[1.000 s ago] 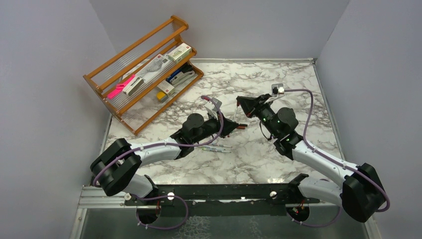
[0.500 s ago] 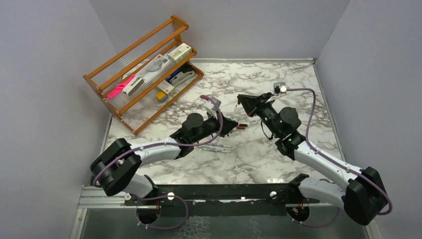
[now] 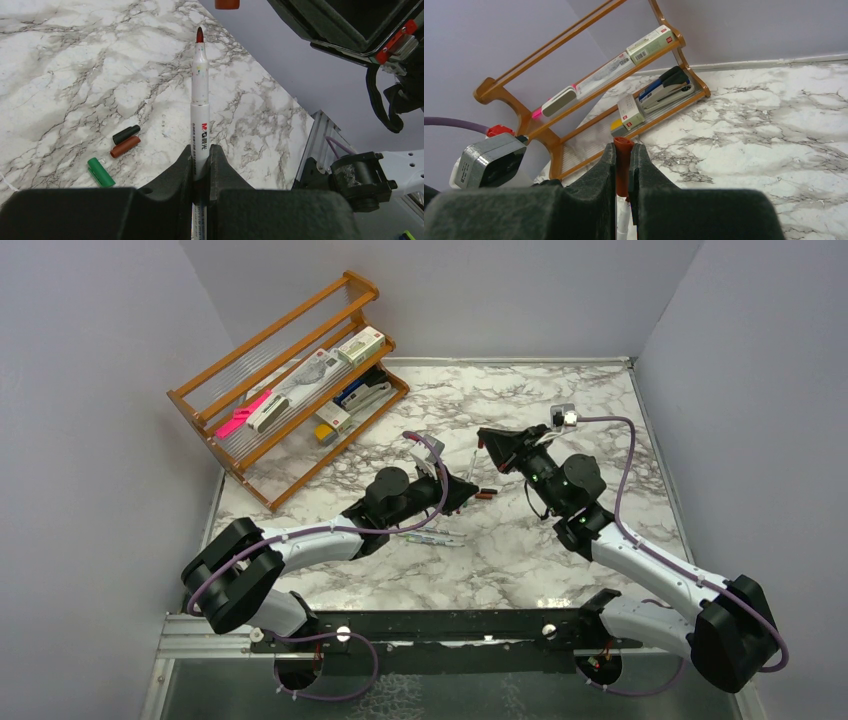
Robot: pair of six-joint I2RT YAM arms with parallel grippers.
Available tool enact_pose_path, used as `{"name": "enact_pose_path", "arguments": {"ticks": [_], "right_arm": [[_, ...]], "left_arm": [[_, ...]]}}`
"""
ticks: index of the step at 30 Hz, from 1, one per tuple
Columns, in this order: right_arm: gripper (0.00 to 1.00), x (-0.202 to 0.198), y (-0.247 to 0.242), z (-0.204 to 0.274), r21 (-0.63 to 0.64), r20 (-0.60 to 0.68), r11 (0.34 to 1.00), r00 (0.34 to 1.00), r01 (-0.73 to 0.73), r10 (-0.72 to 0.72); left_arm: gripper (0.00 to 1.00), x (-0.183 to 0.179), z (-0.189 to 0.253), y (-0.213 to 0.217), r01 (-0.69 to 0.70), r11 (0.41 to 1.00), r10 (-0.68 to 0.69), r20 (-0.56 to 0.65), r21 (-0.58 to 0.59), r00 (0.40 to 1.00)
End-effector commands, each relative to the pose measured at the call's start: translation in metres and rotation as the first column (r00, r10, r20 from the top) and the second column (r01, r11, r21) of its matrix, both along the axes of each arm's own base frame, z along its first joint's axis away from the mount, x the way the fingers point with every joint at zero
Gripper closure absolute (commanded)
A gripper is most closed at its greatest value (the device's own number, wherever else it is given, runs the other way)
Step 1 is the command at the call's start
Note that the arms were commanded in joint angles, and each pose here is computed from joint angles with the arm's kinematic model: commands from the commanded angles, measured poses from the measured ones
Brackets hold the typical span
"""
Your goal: Insert the pens into the pen caps
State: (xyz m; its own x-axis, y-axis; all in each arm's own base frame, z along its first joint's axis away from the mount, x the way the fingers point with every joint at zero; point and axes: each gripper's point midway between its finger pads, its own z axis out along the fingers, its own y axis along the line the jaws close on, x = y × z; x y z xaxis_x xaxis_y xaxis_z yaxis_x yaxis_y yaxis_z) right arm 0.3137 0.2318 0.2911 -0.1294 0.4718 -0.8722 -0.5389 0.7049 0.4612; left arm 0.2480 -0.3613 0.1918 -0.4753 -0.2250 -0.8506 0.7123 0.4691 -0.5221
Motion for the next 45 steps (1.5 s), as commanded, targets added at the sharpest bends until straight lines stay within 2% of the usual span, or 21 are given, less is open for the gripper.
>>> {"name": "enact_pose_path", "arguments": {"ticks": [1,38,45], "right_arm": [[0.98,0.001,0.002,0.002,0.014,0.007,1.0,1.0,-0.002,0.002],[0.98,-0.004,0.012,-0.011,0.016,-0.021,0.998,0.998,-0.065,0.066],[0.98,-0.008,0.011,-0.021,0.01,-0.049,0.998,0.996,-0.07,0.07]], "left_arm": [[1.0,-0.001,0.028,-0.003,0.022,0.998,-0.018,0.057,-0.056,0.998],[1.0,0.003,0.028,-0.001,0.002,0.999,0.002,0.061,-0.053,0.998],[1.0,0.01,0.029,0.002,-0.041,0.997,0.046,0.082,-0.065,0.996]]}}
